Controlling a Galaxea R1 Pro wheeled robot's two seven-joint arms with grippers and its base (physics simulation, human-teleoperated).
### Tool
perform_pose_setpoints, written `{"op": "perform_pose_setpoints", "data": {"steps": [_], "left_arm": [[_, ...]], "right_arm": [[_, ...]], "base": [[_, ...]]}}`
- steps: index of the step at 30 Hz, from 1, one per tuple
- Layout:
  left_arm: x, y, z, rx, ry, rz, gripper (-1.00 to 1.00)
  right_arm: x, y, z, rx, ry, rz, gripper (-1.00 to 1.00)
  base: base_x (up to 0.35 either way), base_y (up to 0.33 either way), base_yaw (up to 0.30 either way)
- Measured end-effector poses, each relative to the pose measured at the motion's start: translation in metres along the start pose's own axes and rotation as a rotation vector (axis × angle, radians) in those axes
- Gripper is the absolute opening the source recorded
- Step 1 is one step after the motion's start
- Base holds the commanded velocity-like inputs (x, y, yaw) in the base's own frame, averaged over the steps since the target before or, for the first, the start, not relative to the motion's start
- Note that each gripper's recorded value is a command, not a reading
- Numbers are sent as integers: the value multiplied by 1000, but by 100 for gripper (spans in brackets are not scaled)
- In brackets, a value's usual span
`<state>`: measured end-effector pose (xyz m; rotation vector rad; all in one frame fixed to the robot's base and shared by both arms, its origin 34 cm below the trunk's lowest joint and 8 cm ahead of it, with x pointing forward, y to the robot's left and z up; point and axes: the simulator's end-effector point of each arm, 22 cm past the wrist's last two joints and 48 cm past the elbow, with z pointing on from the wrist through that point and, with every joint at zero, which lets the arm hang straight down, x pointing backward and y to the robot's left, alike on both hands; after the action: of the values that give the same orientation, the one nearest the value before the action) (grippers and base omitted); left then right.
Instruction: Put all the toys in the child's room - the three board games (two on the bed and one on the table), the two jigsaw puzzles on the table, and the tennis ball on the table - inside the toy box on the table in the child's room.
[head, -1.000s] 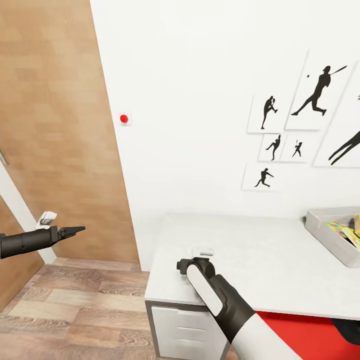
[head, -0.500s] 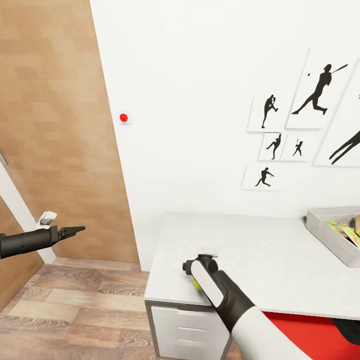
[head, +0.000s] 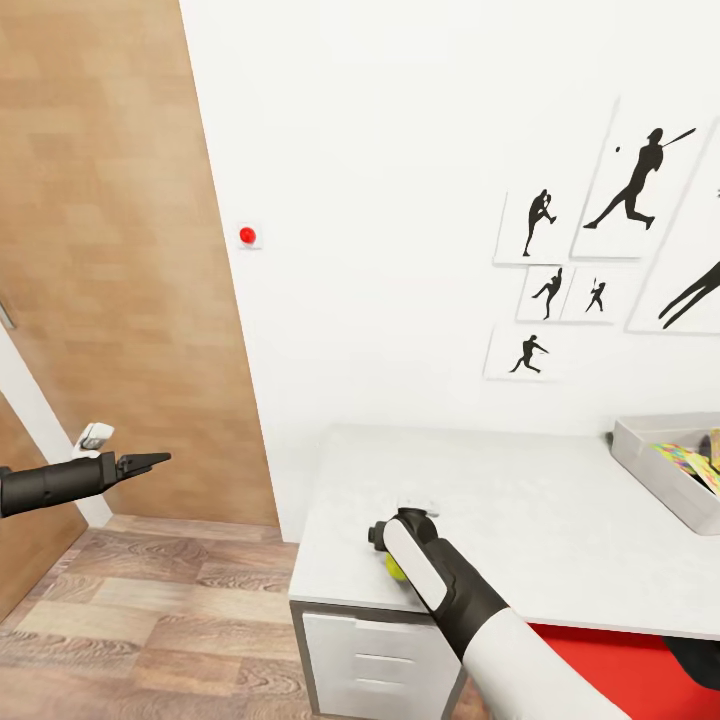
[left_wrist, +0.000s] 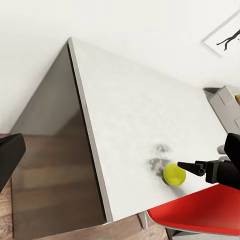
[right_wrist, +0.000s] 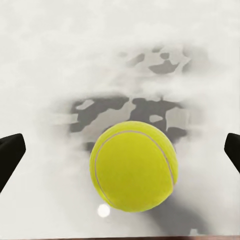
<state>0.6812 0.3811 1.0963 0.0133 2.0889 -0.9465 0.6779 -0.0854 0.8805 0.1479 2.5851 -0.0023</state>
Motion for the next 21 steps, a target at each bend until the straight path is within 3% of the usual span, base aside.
{"op": "perform_pose_setpoints", "data": {"steps": [21], "left_arm": [[3, 4, 3, 0, 0, 0, 100]], "right_arm": [[27, -15, 22, 43, 66, -10, 100]], "base": [[0, 0, 0]]}}
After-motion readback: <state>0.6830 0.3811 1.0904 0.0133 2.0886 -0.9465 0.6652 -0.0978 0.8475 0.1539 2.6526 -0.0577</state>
